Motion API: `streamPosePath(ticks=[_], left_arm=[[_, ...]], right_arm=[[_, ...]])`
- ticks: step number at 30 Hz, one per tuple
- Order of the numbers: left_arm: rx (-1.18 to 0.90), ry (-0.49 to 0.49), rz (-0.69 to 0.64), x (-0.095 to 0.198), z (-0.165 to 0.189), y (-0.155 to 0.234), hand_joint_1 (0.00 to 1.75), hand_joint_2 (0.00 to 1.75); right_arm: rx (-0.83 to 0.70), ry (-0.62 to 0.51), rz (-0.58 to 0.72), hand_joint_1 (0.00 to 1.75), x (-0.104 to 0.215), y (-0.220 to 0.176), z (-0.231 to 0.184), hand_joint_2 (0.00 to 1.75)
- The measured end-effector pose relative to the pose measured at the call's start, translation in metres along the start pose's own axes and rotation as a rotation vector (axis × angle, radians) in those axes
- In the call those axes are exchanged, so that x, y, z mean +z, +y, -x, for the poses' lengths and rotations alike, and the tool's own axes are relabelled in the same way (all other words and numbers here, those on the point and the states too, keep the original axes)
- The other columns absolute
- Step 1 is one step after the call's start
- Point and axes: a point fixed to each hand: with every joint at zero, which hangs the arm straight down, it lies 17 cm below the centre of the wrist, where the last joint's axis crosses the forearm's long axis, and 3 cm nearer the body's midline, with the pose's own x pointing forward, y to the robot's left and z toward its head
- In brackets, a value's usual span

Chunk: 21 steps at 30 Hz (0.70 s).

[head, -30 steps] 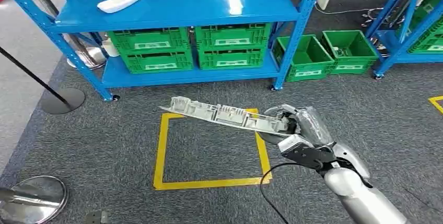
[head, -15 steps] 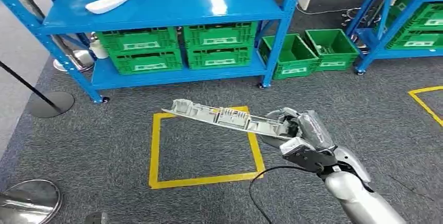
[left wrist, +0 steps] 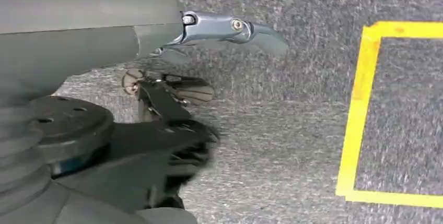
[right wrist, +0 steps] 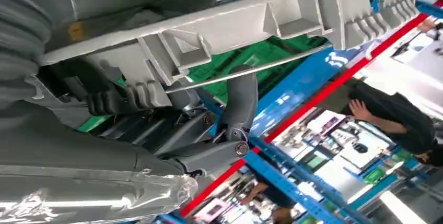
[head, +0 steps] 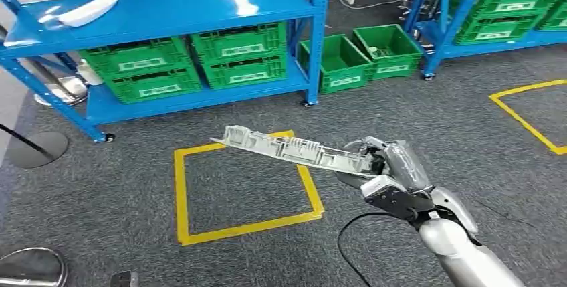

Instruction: Take the parts from the cabinet and place them on the table.

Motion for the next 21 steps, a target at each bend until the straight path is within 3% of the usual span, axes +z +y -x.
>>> streamPosePath(ticks=[13,16,21], left_arm=[[-0.019,0.001,0.009,0.001,0.002,-0.001,0.0,1.75],[-0.127,-0.021,0.068,-0.002,-0.01,-0.013,0.0,1.75],[-0.174,-0.043,0.083,-0.008,-0.025,-0.016,0.0,1.75]], right_arm=[[0.017,0.022,0.01,1.75,0.002,-0.002,0.004,1.75],[0.075,0.088,0.113,1.75,0.032,-0.025,0.008,1.75],[0.1,0.138,0.15,1.75,0.059,-0.04,0.011,1.75]])
